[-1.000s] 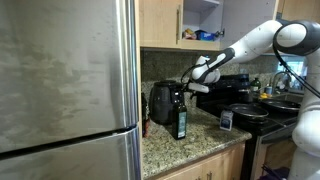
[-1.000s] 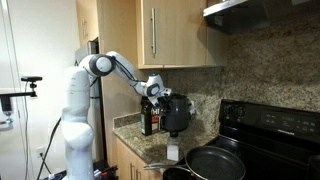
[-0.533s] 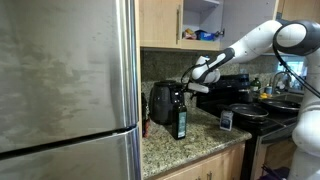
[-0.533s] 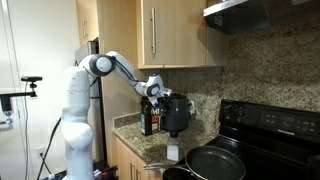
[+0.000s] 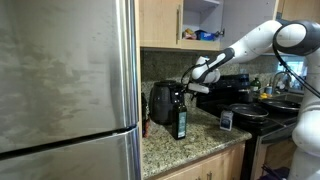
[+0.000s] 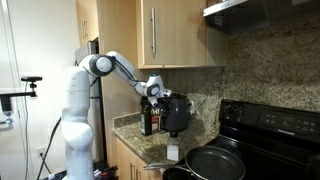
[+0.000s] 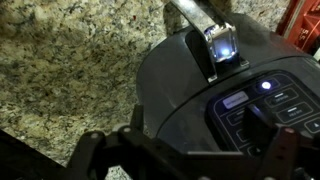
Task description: Turn off the air fryer
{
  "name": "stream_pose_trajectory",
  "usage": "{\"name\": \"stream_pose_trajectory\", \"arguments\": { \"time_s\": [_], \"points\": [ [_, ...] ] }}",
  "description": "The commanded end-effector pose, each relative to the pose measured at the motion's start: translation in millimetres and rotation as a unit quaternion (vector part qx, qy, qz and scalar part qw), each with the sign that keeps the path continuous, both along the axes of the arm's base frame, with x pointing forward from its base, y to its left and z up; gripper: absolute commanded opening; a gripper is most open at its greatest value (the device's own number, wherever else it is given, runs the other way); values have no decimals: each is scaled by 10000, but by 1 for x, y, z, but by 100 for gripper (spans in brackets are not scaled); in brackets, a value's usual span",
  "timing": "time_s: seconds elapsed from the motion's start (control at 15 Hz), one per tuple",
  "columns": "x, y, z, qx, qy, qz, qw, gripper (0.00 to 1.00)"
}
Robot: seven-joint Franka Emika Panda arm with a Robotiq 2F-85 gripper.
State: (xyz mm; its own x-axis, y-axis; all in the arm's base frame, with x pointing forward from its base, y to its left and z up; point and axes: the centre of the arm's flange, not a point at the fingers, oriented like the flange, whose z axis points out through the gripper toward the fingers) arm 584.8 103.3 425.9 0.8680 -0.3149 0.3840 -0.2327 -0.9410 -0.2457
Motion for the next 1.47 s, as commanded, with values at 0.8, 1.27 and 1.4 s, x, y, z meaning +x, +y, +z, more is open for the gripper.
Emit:
{"name": "stream_pose_trajectory", "arguments": {
  "time_s": [0.8, 1.27, 1.4],
  "points": [
    [2, 1, 3, 166, -171, 32, 9997, 100],
    [1, 0, 2, 204, -128, -69, 9997, 100],
    [-4, -3, 2, -18, 324, -131, 9994, 100]
  ]
}}
